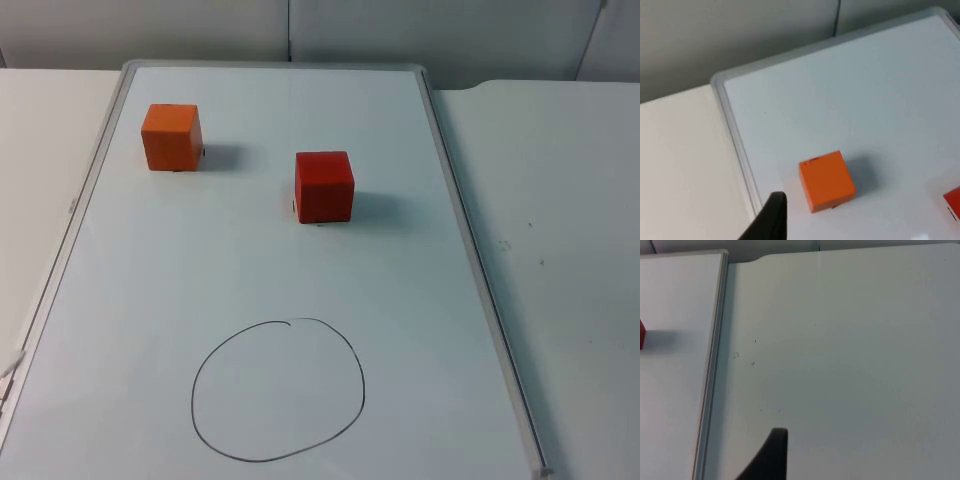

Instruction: Pick up one cube with the left hand and another cube with the right hand. First place the cube in the right hand at the target position, then stack the cube in the left hand on top.

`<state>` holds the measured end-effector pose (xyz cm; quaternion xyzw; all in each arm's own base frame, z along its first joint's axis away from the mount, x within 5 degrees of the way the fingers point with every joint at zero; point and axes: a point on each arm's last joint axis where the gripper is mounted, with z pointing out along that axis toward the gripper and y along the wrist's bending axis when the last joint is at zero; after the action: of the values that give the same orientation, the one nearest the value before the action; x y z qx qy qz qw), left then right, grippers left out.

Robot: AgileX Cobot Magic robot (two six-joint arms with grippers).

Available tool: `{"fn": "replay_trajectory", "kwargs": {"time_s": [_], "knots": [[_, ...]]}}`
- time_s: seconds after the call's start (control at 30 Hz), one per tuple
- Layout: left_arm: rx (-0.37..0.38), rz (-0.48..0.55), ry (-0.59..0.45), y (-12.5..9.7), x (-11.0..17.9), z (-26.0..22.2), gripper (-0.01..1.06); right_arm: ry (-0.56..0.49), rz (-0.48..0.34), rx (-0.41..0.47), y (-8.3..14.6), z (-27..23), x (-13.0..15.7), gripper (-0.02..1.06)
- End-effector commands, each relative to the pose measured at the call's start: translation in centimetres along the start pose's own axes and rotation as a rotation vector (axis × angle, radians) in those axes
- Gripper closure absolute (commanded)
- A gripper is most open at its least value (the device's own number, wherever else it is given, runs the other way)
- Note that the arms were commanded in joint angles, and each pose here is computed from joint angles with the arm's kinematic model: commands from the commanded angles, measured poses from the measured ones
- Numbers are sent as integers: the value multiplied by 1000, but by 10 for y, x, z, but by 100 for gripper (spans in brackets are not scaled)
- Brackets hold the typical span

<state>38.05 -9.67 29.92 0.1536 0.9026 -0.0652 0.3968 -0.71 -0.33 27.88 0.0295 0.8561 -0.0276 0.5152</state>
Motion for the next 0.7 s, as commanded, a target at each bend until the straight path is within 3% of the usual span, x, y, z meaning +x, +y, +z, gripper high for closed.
{"fn": "replay_trajectory", "kwargs": {"time_s": [0.0, 0.17, 0.67], "knots": [[23, -27, 30, -11, 8, 32, 0, -5, 1, 2, 0, 1, 0, 0], [20, -57, 69, -13, 23, 75, 1, -5, 1, 2, 0, 1, 0, 0], [1, -116, 188, -8, 25, 164, 1, -5, 1, 2, 0, 1, 0, 0]]}}
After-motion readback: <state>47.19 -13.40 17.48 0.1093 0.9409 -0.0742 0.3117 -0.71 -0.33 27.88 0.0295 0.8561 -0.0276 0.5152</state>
